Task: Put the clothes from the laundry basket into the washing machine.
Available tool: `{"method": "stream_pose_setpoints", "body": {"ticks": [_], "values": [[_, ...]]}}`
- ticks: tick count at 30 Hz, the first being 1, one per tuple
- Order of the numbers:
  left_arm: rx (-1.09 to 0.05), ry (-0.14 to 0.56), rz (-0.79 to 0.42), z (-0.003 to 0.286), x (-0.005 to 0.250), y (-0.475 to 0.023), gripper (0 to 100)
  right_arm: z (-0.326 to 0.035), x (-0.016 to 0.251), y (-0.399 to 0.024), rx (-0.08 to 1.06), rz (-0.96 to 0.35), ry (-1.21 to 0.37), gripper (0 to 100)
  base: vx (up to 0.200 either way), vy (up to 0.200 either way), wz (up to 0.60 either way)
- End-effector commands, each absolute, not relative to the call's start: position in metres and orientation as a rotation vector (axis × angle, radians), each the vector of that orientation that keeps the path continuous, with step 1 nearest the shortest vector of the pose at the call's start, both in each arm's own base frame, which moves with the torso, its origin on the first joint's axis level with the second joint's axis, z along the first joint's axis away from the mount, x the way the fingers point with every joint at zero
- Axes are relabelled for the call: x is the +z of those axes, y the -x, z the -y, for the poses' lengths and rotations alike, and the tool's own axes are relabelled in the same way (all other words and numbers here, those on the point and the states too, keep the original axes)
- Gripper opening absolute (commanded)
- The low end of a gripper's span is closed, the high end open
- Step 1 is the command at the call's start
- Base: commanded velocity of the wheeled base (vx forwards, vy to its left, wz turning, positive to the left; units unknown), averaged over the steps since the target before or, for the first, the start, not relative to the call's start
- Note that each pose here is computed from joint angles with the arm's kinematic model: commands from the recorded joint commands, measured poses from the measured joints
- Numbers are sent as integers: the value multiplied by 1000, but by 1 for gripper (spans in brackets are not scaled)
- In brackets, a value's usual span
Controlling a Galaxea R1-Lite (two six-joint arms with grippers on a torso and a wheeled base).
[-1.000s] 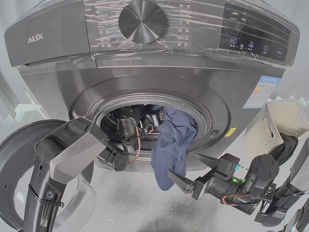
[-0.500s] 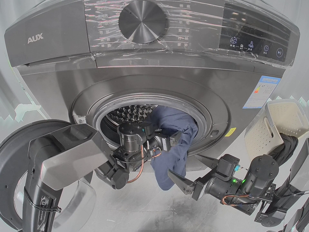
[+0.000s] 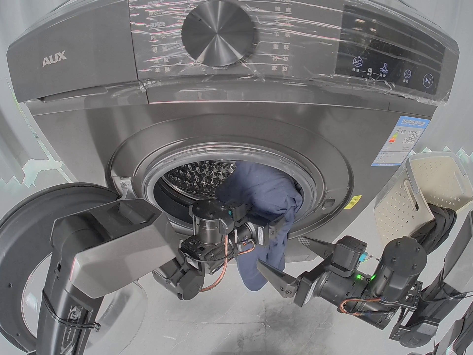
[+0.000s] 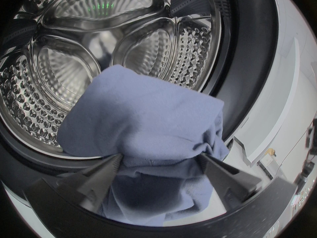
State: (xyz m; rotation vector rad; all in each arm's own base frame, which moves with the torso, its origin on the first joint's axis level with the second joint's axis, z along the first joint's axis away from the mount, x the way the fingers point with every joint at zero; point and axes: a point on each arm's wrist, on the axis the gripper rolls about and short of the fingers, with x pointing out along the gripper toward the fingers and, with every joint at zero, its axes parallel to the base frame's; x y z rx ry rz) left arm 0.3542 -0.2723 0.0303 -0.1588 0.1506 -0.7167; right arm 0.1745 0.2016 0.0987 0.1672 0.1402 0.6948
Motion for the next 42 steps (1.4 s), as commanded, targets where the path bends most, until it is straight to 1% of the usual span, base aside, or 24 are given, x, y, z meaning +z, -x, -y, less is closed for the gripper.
{"method": "stream_pose_setpoints", "body": {"ticks": [1,5,8,11,12,13,16,19,24,26,27,28,34,37,40,42], "values": [[-699,141,-169,271,17,-361,0,-202,99,-174,697,-139,-168,100,0,0,0],[-688,152,-142,270,22,-368,0,-202,99,-175,697,-138,-168,100,0,0,0],[-654,167,-97,266,31,-378,0,-202,99,-175,697,-138,-168,100,0,0,0],[-563,194,-3,258,51,-399,0,-202,99,-175,697,-138,-168,100,0,0,0],[-559,196,2,258,53,-400,0,-202,99,-175,697,-138,-168,100,0,0,0],[-507,209,49,250,63,-411,0,-202,99,-175,697,-138,-168,100,0,0,0],[-433,226,107,239,78,-425,0,-203,99,-174,699,-138,-168,100,0,0,0],[-389,237,145,231,87,-435,0,-203,99,-175,697,-138,-168,100,0,0,0],[-375,239,147,229,87,-436,0,-203,99,-175,697,-138,-168,100,0,0,0],[-373,238,140,230,84,-433,0,-203,99,-175,697,-138,-168,100,0,0,0],[-377,230,119,232,79,-429,0,-202,99,-175,697,-139,-168,100,0,0,0],[-377,230,119,232,79,-429,100,-202,99,-175,697,-139,-168,100,0,0,0],[-405,218,79,235,76,-418,100,-202,99,-175,697,-138,-168,100,0,0,0],[-481,202,32,242,78,-397,100,-202,99,-175,697,-136,-169,100,0,0,0],[-558,180,-34,250,71,-375,100,-202,99,-175,697,-138,-168,100,0,0,0],[-581,161,-74,253,62,-365,100,-202,99,-175,697,-136,-169,100,0,0,0]]}}
